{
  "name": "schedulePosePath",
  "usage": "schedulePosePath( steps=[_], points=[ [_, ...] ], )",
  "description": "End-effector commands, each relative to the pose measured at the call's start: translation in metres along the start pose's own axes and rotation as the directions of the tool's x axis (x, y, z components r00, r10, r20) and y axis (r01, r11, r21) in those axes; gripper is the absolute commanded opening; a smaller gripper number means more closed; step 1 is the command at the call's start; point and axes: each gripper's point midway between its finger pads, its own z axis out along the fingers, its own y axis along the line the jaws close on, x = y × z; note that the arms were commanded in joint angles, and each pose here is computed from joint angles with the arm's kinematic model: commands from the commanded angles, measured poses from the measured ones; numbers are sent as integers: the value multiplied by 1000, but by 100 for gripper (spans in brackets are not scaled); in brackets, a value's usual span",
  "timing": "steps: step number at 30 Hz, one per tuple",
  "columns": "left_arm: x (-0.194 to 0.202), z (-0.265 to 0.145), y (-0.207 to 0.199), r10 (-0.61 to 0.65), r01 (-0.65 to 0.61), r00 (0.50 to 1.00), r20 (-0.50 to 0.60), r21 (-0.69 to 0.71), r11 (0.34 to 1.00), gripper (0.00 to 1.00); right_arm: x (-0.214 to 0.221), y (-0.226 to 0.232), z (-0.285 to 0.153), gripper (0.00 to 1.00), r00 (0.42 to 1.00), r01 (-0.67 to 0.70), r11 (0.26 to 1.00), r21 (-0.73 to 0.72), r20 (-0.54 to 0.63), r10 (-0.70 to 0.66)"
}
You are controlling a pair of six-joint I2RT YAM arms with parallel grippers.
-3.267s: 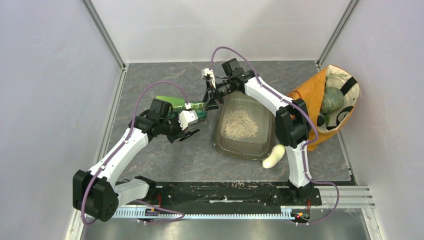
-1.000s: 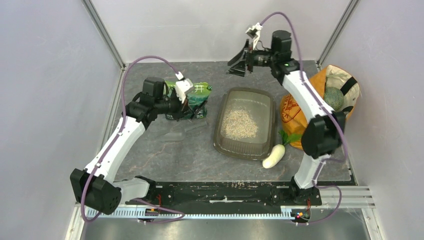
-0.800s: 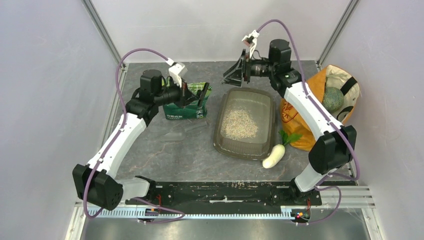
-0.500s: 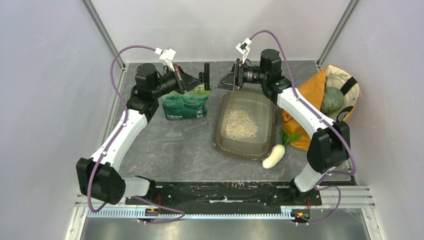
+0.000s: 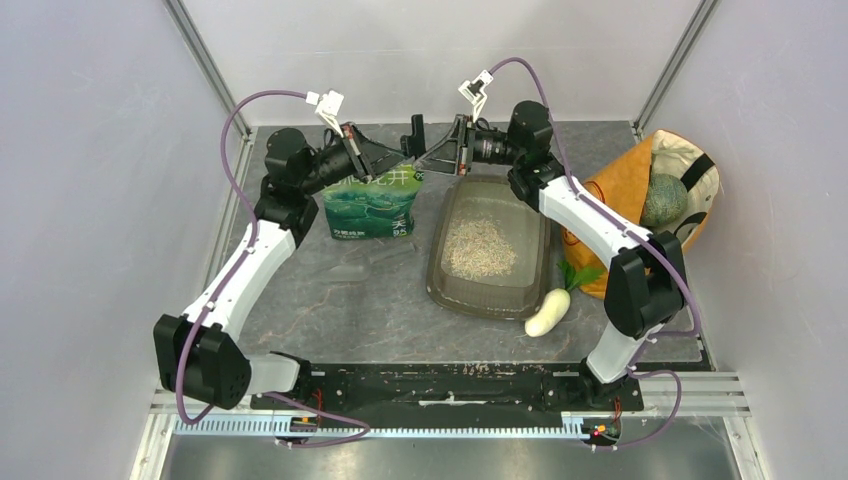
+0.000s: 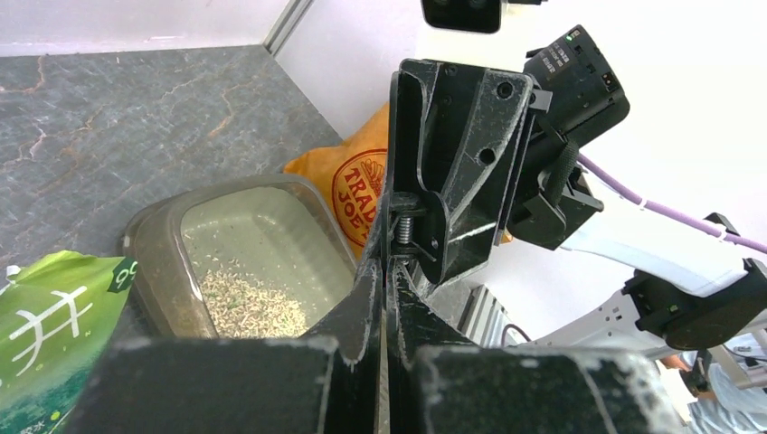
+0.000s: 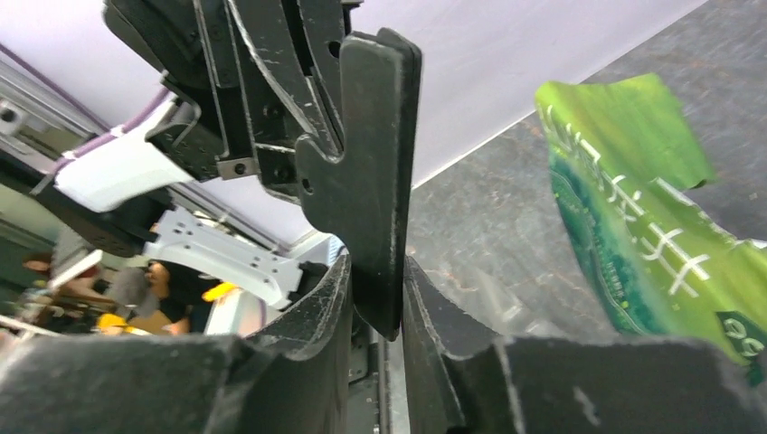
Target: Fill the litter box with clean litter
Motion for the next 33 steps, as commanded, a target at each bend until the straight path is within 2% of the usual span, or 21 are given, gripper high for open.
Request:
schedulePosePath(
  steps=[1,3,6,7,10,12,14,15,17,18,21,22,23,25,26,28,29,30,31,33],
  points=[
    [-4,-8,-19,24,-25,1000,12,61,998,2,-22,35,2,21,997,69,991,-113,24,-67],
    [-2,-10,-18,40,-41,999,9,57,998,2,-19,39,0,12,998,58,990,-129,6,-57],
    [1,-18,-20,97,-96,995,-15,60,994,35,-12,40,-3,0,999,34,990,-134,-33,-39],
    [1,-23,-19,131,-129,991,-27,56,990,44,-9,39,-6,0,999,28,991,-128,-43,-34],
    [-1,-51,-4,222,-224,971,-83,-10,975,64,1,37,-13,0,994,14,991,-134,-103,-28],
    [-4,-69,-5,312,-312,943,-115,19,950,80,11,40,-17,0,988,-7,989,-149,-153,-16],
    [1,-77,-12,401,-396,899,-179,62,916,82,21,42,-19,0,980,-30,985,-167,-197,-3],
    [2,-78,-16,401,-393,895,-193,80,916,82,28,43,-20,0,974,-48,984,-172,-228,8],
    [5,-75,-23,333,-312,918,-217,124,942,83,40,41,-20,0,959,-68,987,-146,-282,24],
    [8,-72,-28,295,-269,927,-231,140,953,84,45,40,-21,0,955,-35,989,-144,-298,-10],
    [11,-63,-28,213,-189,949,-231,121,974,85,53,46,-21,0,941,-16,990,-141,-337,-33],
    [6,-63,-26,233,-218,952,-197,96,971,85,52,49,-21,0,940,-31,989,-145,-341,-20],
    [-2,-66,-26,323,-316,934,-152,65,946,85,51,49,-21,0,938,-53,989,-139,-346,2],
    [-26,-80,-17,557,-563,826,-90,-76,823,86,53,51,-22,0,929,-106,985,-133,-366,51],
    [-34,-89,-12,685,-693,721,-102,-123,711,86,55,54,-23,0,921,-142,981,-134,-380,81],
    [-31,-103,-6,861,-878,478,-175,-83,471,87,62,60,-26,0,901,-217,965,-149,-410,139],
    [-28,-110,-6,924,-943,331,-191,-48,328,87,67,64,-28,0,890,-249,956,-155,-425,163],
    [-21,-114,-1,956,-976,215,-200,-17,216,87,72,68,-29,0,881,-273,948,-163,-439,178],
    [-21,-119,-2,980,-997,77,-184,-11,77,87,77,74,-31,0,872,-290,942,-169,-452,188],
    [-22,-121,-7,983,-989,-135,-123,-37,-141,87,86,81,-31,0,859,-309,937,-163,-470,202]
  ],
)
